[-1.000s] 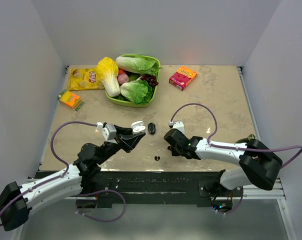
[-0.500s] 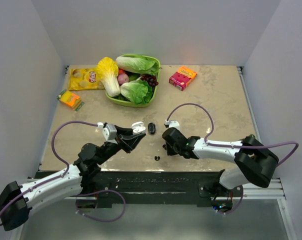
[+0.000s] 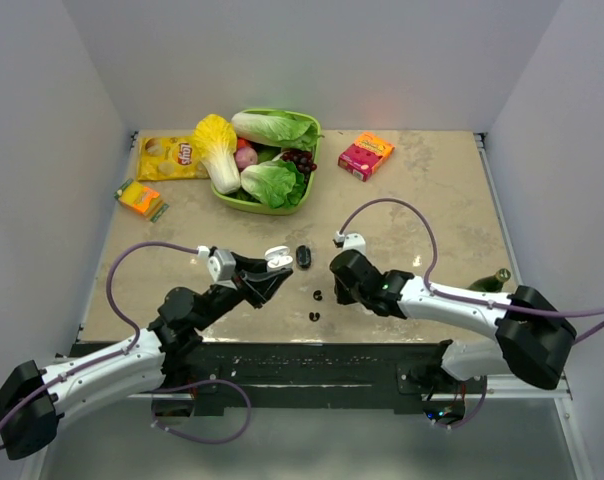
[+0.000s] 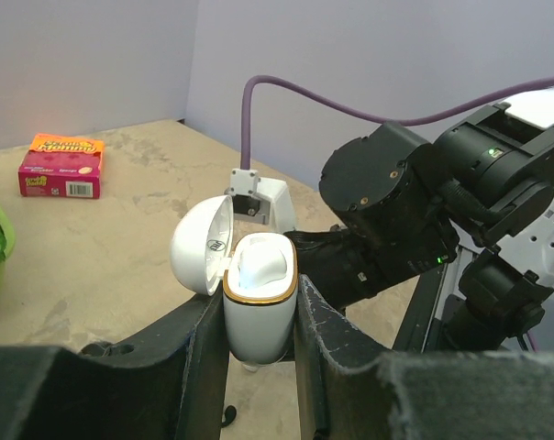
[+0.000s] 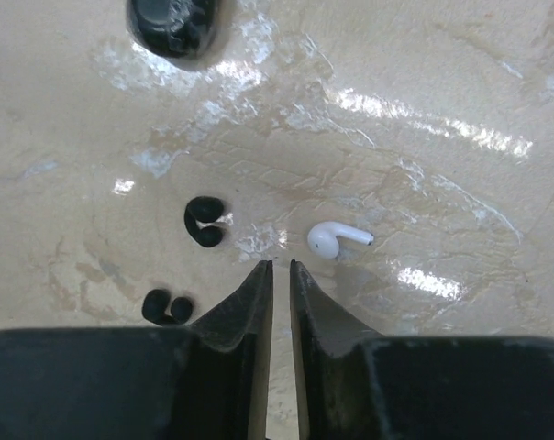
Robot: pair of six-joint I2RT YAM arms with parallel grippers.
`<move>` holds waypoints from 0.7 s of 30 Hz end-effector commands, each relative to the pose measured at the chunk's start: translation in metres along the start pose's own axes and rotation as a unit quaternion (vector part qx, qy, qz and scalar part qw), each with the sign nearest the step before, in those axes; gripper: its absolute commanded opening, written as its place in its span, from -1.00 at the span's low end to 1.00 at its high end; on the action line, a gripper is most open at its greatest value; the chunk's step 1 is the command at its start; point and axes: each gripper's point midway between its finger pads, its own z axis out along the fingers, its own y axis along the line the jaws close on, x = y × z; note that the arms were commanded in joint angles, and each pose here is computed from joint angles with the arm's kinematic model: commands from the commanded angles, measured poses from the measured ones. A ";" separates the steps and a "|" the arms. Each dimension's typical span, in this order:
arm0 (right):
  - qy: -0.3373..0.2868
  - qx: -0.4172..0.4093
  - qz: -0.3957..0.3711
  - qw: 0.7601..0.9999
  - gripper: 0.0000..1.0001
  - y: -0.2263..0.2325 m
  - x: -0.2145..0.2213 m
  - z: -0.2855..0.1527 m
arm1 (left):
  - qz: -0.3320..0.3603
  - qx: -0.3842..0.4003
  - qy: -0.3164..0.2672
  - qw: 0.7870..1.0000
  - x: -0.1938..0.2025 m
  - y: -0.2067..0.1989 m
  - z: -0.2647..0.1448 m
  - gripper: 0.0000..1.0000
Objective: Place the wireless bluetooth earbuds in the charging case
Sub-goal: Pick up the earbud from the center of the board.
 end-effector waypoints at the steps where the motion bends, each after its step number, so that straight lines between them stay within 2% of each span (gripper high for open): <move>1: 0.025 0.030 0.003 0.999 -0.73 -0.015 0.021 0.008 | -0.008 0.012 -0.029 0.999 -0.012 -0.007 0.001 -1.00; 10: 0.024 0.070 -0.001 0.997 -0.79 -0.026 0.027 0.026 | -0.006 0.010 -0.026 1.000 -0.012 -0.007 -0.001 -1.00; 21: 0.009 0.098 0.021 0.995 -0.83 -0.038 0.009 0.044 | 0.001 0.004 -0.024 1.000 -0.011 -0.004 -0.001 -1.00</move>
